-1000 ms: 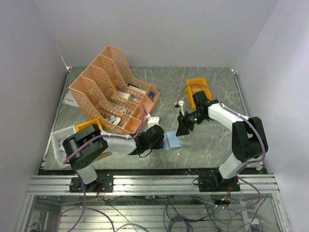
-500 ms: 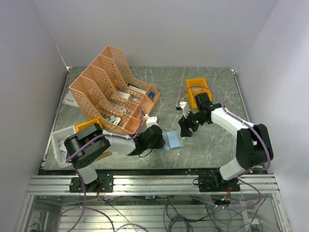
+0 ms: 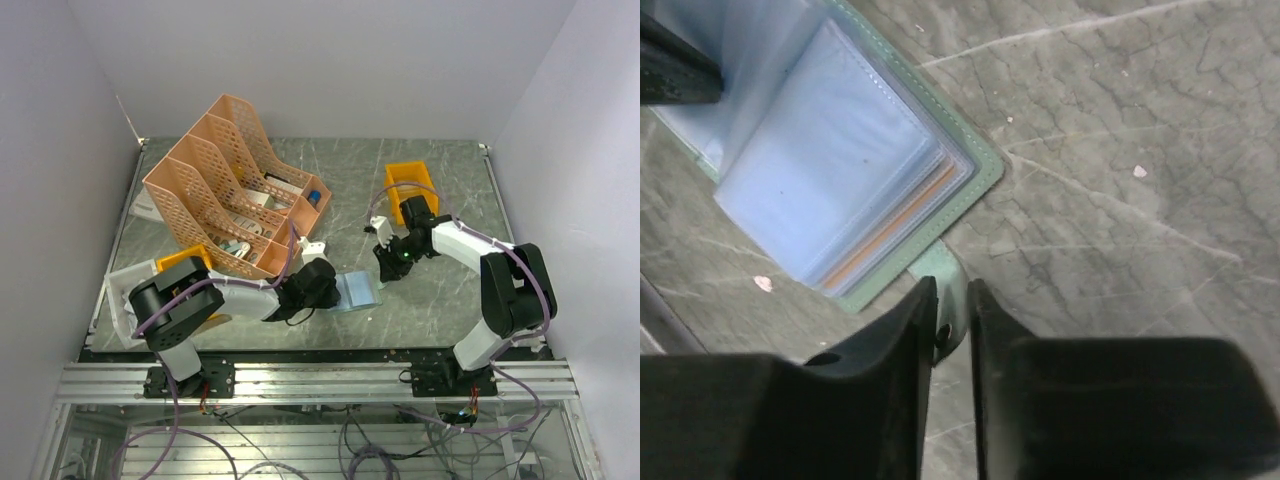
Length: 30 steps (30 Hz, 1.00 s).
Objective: Put the credit cards into the card holder
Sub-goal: Open the card holder at the center of the board.
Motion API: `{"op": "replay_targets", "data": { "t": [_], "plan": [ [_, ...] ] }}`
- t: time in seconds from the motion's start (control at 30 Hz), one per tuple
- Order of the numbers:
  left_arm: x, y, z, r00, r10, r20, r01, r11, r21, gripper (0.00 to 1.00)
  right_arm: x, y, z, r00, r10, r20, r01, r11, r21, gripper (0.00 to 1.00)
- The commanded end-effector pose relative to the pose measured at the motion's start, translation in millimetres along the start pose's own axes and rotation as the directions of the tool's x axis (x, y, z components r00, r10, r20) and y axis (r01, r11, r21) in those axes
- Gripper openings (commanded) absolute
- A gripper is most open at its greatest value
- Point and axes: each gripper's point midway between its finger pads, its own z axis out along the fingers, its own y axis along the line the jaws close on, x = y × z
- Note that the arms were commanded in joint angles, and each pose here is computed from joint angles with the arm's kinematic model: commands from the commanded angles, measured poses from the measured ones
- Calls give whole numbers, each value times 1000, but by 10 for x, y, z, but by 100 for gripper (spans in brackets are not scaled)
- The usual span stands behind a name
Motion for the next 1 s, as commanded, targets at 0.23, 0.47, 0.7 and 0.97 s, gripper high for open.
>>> {"op": "replay_targets", "data": {
  "t": [0.23, 0.47, 0.7, 0.97],
  "plan": [
    [-177, -101, -304, 1000, 13, 12, -13, 1000, 23, 32, -485, 476, -310, 971, -74, 227, 123, 970, -208, 0],
    [-263, -157, -486, 999, -18, 41, 15, 997, 75, 47, -551, 613, -389, 954, -53, 294, 143, 946, -292, 0],
    [-281, -165, -520, 998, -48, 51, 43, 995, 90, 53, -735, 795, -566, 919, -82, 387, 232, 904, -360, 0],
    [-380, -195, -623, 995, -49, 92, 38, 993, 111, 58, -683, 697, -465, 936, -60, 348, 189, 918, -350, 0]
  ]
}}
